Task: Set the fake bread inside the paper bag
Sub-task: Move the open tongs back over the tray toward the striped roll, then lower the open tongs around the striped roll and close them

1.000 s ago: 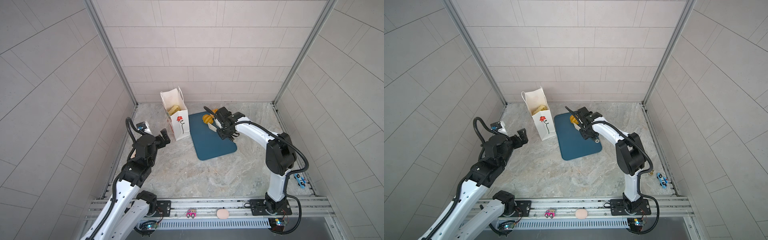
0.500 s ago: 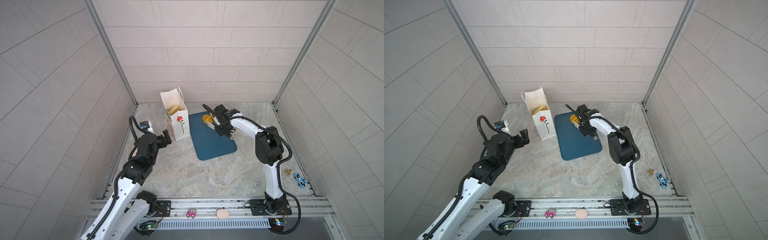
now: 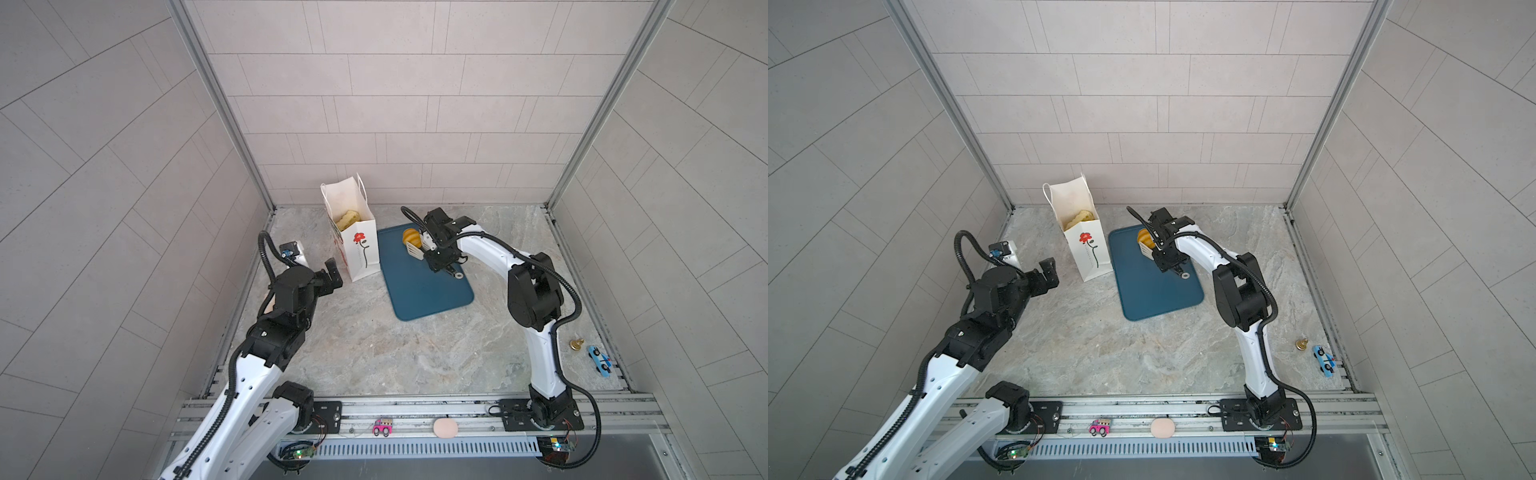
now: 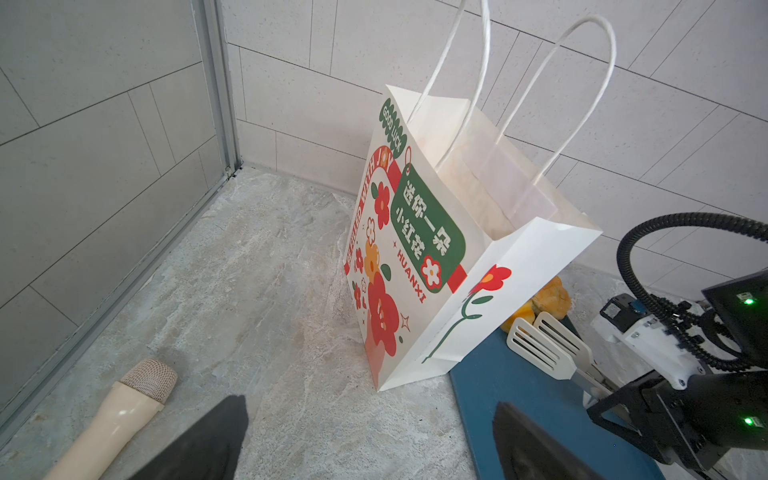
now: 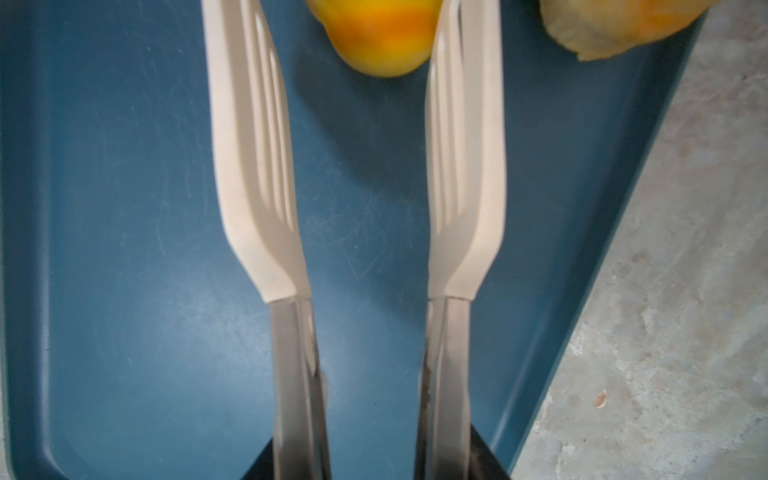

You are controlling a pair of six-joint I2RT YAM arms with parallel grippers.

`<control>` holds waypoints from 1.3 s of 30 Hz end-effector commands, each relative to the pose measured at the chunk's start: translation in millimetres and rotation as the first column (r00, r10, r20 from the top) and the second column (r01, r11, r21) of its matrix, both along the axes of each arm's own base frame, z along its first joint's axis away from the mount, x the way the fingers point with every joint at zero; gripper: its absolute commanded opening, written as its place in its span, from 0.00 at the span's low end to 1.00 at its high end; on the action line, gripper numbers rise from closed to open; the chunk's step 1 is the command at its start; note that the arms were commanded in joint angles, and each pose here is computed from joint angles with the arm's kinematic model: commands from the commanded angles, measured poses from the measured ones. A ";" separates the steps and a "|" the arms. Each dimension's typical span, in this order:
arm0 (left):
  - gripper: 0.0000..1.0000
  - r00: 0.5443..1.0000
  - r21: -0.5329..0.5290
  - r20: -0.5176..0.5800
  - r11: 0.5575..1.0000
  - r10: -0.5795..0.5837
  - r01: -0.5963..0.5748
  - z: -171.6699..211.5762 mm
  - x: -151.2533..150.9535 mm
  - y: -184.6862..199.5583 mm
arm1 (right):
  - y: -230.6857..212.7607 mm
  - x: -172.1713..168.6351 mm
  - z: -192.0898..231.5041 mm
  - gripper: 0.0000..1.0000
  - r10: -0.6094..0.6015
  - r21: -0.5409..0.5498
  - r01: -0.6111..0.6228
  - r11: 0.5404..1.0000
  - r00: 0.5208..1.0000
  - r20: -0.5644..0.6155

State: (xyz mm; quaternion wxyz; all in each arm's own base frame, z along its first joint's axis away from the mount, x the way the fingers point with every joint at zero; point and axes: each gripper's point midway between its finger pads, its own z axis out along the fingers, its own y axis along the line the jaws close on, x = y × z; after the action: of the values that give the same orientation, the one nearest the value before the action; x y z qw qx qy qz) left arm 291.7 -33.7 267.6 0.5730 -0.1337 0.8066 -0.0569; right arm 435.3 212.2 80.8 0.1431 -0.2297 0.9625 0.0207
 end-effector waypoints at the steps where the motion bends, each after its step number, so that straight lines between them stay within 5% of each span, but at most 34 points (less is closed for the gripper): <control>1: 1.00 0.999 0.002 0.032 1.000 0.023 -0.023 10.6 1.5 4.6 | 3.5 -3.7 17.4 0.49 -0.008 0.008 0.008 1.000 1.000 0.015; 6: 1.00 0.999 0.001 0.036 1.000 0.025 -0.025 9.3 2.3 4.7 | -14.0 3.1 20.5 0.48 -0.088 -0.076 0.091 0.993 0.995 0.039; 13: 1.00 0.999 0.006 0.031 1.000 0.020 -0.020 6.1 2.7 3.9 | -0.3 10.3 19.8 0.49 -0.131 -0.058 0.134 0.989 0.990 0.054; 39: 1.00 0.999 0.058 0.023 0.997 0.039 -0.041 -4.1 -3.3 12.0 | 29.4 33.7 -3.1 0.52 -0.144 -0.104 0.148 0.983 0.988 0.047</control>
State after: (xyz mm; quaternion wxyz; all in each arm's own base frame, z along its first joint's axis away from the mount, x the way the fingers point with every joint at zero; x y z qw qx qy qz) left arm 288.1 -27.0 261.2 0.5791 -0.1272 0.8046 -0.0341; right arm 471.9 239.5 78.7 0.1565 -0.1646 0.9733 -0.0326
